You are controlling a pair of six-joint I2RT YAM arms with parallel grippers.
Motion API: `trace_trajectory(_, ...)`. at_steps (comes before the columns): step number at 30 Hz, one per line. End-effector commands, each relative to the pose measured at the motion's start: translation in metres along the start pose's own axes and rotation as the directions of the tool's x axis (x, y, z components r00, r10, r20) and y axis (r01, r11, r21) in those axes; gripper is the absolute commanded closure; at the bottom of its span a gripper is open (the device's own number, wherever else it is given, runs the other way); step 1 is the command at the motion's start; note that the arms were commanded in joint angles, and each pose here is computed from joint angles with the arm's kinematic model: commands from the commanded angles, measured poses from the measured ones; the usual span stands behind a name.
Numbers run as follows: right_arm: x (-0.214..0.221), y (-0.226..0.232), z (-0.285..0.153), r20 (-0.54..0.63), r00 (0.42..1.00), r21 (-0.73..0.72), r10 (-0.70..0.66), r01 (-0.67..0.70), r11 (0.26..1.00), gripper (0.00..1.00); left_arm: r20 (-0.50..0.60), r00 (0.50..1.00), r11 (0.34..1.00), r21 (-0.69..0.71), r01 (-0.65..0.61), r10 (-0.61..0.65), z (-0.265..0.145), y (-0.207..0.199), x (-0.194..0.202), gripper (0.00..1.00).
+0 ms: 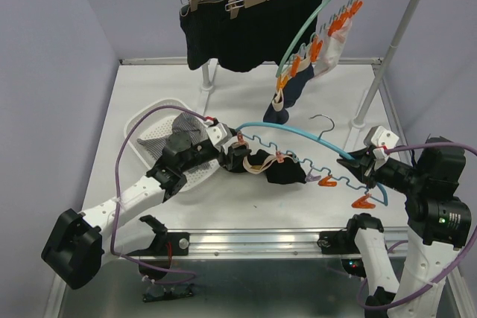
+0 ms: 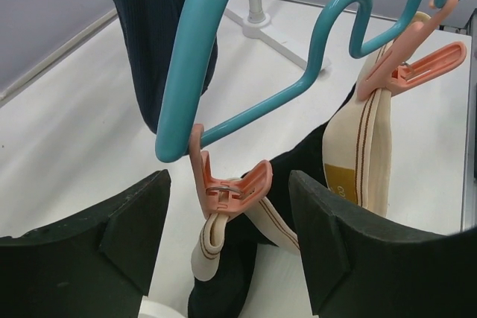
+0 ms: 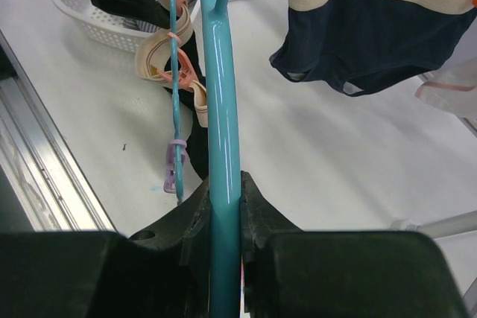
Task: Remove the underwear clipped to the hanger
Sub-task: Remove the underwear from the hanger.
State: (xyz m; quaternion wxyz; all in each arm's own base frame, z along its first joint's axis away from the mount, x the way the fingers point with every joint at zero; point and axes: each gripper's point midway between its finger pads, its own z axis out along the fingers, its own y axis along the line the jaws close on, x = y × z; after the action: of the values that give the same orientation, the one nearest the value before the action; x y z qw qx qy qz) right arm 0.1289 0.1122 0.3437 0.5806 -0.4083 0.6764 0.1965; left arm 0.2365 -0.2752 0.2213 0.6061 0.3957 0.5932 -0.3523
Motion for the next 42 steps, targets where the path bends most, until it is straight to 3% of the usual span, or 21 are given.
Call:
trace_trajectory(1,-0.011,0.003,0.0,0.049,0.998,-0.013,-0.049,0.05,0.999,0.99,0.149,0.987,0.998,0.0,-0.062,0.061,0.006,0.001,-0.051,0.25)
trace_trajectory(6,-0.01,0.003,0.0,0.047,0.998,-0.012,-0.047,0.047,0.999,0.99,0.167,0.984,0.998,-0.002,-0.067,0.066,0.005,0.0,-0.054,0.29)
trace_trajectory(10,-0.01,0.003,0.0,0.048,0.998,-0.014,-0.047,0.047,0.999,0.99,0.179,0.982,0.998,-0.009,-0.066,0.066,0.004,0.0,-0.057,0.4)
trace_trajectory(11,-0.01,0.003,0.0,0.048,0.998,-0.014,-0.047,0.047,0.999,0.99,0.177,0.982,0.998,-0.009,-0.067,0.067,0.004,0.0,-0.056,0.45)
trace_trajectory(13,-0.01,0.003,0.0,0.048,0.998,-0.014,-0.047,0.047,0.999,0.99,0.176,0.982,0.998,-0.015,-0.06,0.062,0.004,0.002,-0.056,0.64)
trace_trajectory(14,-0.01,0.003,0.0,0.048,0.998,-0.013,-0.048,0.049,0.999,1.0,0.174,0.983,0.998,-0.018,-0.06,0.063,0.004,0.002,-0.055,0.79)
trace_trajectory(17,-0.01,0.003,0.0,0.047,0.998,-0.012,-0.047,0.047,0.999,1.0,0.176,0.983,0.998,-0.018,-0.06,0.062,0.004,0.002,-0.056,1.0)
trace_trajectory(22,-0.009,0.001,0.0,0.04,0.998,-0.003,-0.044,0.044,0.999,0.99,0.187,0.98,0.998,-0.029,-0.059,0.063,0.0,0.002,-0.06,1.0)
trace_trajectory(24,-0.008,-0.001,0.0,0.034,0.999,0.005,-0.041,0.04,0.999,0.99,0.185,0.981,0.998,-0.046,-0.05,0.058,-0.003,0.004,-0.061,0.82)
trace_trajectory(25,-0.007,-0.003,0.0,0.028,0.999,0.011,-0.036,0.036,0.999,0.99,0.186,0.981,0.997,-0.068,-0.042,0.054,-0.007,0.006,-0.064,0.56)
trace_trajectory(29,-0.006,-0.005,0.0,0.023,0.999,0.023,-0.032,0.032,0.999,0.99,0.194,0.979,0.993,-0.116,-0.035,0.057,-0.021,0.008,-0.071,0.01)
trace_trajectory(36,-0.007,-0.006,0.0,0.026,0.999,0.025,-0.028,0.028,0.999,0.99,0.209,0.972,0.985,-0.152,-0.078,0.109,-0.049,0.002,-0.082,0.01)
trace_trajectory(42,-0.006,-0.006,0.001,0.027,0.999,0.022,-0.022,0.022,1.0,1.0,0.232,0.972,0.999,-0.016,-0.046,0.049,-0.052,-0.026,-0.084,0.03)
